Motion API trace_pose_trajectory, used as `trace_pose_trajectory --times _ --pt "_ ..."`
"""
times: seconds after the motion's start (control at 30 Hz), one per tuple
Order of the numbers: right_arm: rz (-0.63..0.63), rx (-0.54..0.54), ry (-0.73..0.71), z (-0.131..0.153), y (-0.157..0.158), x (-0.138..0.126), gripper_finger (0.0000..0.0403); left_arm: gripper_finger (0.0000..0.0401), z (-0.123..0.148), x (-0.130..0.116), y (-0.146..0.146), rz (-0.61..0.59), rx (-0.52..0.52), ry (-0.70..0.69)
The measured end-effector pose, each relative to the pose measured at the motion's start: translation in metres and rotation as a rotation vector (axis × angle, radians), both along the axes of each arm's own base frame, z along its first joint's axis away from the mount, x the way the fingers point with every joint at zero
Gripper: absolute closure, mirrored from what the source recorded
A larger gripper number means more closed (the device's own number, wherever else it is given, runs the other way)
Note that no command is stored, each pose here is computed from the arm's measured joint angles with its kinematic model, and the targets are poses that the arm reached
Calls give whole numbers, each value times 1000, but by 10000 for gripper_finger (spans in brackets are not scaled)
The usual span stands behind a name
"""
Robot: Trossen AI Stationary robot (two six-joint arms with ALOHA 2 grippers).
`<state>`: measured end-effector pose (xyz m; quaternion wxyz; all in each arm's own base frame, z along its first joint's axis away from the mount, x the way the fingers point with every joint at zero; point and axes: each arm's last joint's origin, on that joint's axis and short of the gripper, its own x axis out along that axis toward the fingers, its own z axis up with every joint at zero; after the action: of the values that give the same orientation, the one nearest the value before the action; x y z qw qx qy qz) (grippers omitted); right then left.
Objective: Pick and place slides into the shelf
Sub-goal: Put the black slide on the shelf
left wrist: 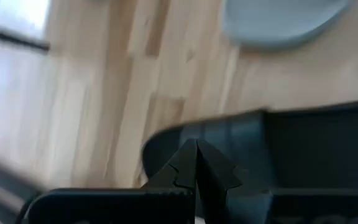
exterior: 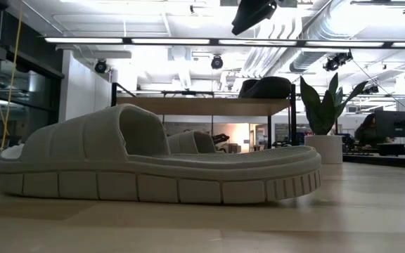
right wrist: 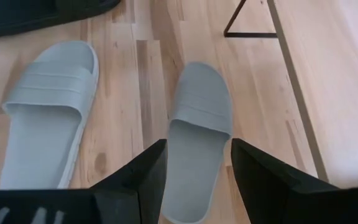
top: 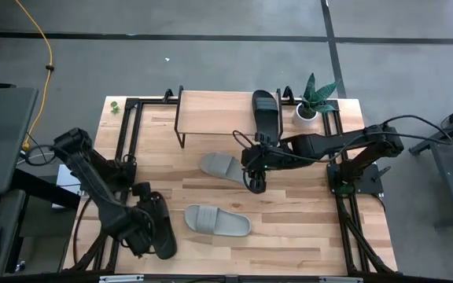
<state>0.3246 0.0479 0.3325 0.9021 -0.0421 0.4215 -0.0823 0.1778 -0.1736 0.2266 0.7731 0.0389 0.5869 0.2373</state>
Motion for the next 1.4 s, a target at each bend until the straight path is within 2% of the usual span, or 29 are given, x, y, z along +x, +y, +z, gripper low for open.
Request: trace_pose_trajectory --times 0.1,0.23,0.6,0.9,1.1,1.4 --pt "-1 -12 -2 0 2 0 233 400 -8 -2 -8 11 4 8" --pt "-22 -38 -6 0 1 0 233 400 -10 -3 -22 -26 -58 -46" --pt "-46 -60 -17 0 0 1 233 400 20 -14 -56 -96 -111 -245" --pt "-46 -60 -18 0 0 1 233 400 3 -4 -79 -99 -69 -169" --pt "-47 -58 -24 1 0 1 233 400 -4 2 -90 -41 -5 -112" --pt "-45 -62 -14 -4 1 6 233 400 -13 3 -93 32 86 -37"
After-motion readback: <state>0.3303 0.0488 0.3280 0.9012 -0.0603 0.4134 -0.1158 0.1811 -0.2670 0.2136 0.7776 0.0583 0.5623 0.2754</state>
